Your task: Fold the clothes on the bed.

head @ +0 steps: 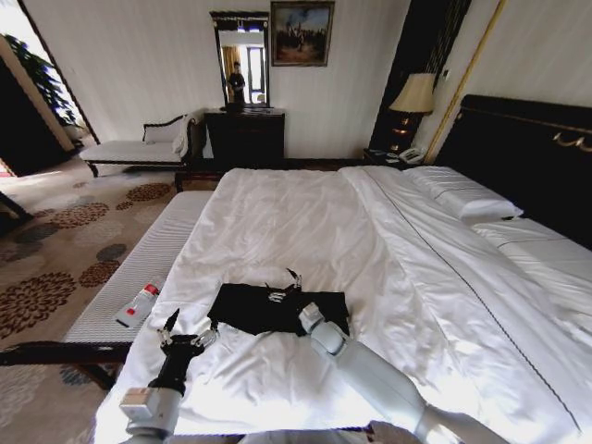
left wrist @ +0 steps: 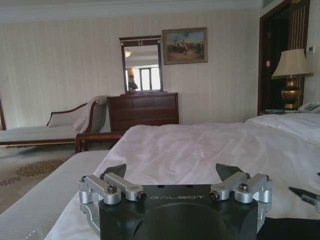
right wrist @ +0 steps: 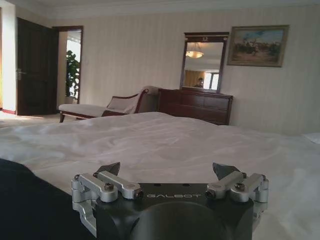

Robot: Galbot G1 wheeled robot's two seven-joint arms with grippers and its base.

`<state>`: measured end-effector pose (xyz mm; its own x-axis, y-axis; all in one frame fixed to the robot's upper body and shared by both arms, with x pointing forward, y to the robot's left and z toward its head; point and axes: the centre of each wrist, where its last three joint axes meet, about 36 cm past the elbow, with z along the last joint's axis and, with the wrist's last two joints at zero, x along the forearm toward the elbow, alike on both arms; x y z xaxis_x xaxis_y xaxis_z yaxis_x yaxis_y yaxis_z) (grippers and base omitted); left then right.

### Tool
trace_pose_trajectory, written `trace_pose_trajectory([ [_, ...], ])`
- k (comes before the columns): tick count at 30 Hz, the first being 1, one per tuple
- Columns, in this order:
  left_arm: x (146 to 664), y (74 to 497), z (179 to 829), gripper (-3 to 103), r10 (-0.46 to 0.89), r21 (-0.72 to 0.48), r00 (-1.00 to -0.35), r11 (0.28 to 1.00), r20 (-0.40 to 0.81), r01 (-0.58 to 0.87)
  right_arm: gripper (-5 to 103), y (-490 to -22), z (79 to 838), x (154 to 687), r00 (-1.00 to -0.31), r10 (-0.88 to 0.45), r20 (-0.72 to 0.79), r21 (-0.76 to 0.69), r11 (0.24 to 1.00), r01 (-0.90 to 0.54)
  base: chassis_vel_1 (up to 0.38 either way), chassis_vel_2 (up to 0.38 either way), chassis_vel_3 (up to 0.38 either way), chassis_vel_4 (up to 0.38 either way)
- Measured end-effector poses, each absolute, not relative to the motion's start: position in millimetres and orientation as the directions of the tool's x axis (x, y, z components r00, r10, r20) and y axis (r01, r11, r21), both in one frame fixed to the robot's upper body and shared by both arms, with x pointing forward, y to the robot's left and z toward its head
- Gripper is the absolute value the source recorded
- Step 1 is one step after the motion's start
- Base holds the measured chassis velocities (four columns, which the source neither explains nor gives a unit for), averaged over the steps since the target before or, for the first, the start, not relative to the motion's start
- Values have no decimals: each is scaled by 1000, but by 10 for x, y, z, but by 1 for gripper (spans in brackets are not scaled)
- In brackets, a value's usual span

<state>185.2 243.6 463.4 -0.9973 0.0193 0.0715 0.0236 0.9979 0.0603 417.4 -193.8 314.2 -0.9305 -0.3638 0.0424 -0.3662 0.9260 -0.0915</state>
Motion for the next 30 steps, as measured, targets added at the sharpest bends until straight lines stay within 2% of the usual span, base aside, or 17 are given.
trace_pose_trajectory([
  [3,1868,2463,4572,100,25,82,-998,996,53,29,100,-2195,3290,4004,-952,-302,45,-46,952,-304,0,0,0,0],
  [6,1878,2477,4537,100,29,88,-998,996,52,33,100,-2447,3503,3628,-969,-224,102,70,973,-218,0,0,0,0],
  [9,1879,2478,4535,100,29,88,-998,996,52,34,100,-2577,3605,3474,-972,-185,144,126,978,-167,0,0,0,0],
  [11,1880,2478,4534,100,30,88,-998,996,52,34,100,-2792,3783,3361,-965,-160,209,247,963,-106,0,0,0,0],
  [12,1880,2478,4534,100,30,88,-998,996,52,34,100,-2792,3783,3361,-965,-160,209,247,963,-106,0,0,0,0],
  [14,1880,2478,4534,100,30,88,-998,996,52,34,100,-2920,3900,3305,-948,-180,264,358,930,-77,0,0,0,0],
  [15,1880,2478,4534,100,30,87,-998,996,52,34,100,-3036,4013,3268,-922,-229,313,482,875,-53,0,0,0,0],
  [16,1880,2478,4534,100,30,87,-998,996,52,34,100,-3036,4013,3268,-922,-229,313,482,875,-53,0,0,0,0],
  [17,1880,2478,4534,100,30,87,-998,996,52,34,100,-3147,4082,3257,-897,-281,342,580,814,-34,0,0,0,0],
  [19,1880,2479,4534,100,30,86,-998,996,52,34,100,-3351,4096,3275,-871,-336,360,682,731,0,0,0,0,0],
  [23,1880,2479,4534,100,30,86,-998,996,53,34,100,-3496,4003,3335,-849,-371,377,733,679,29,0,0,0,0],
  [30,1881,2480,4533,100,29,85,-998,996,54,34,100,-3430,3798,3395,-829,-390,402,754,654,59,0,0,0,0],
])
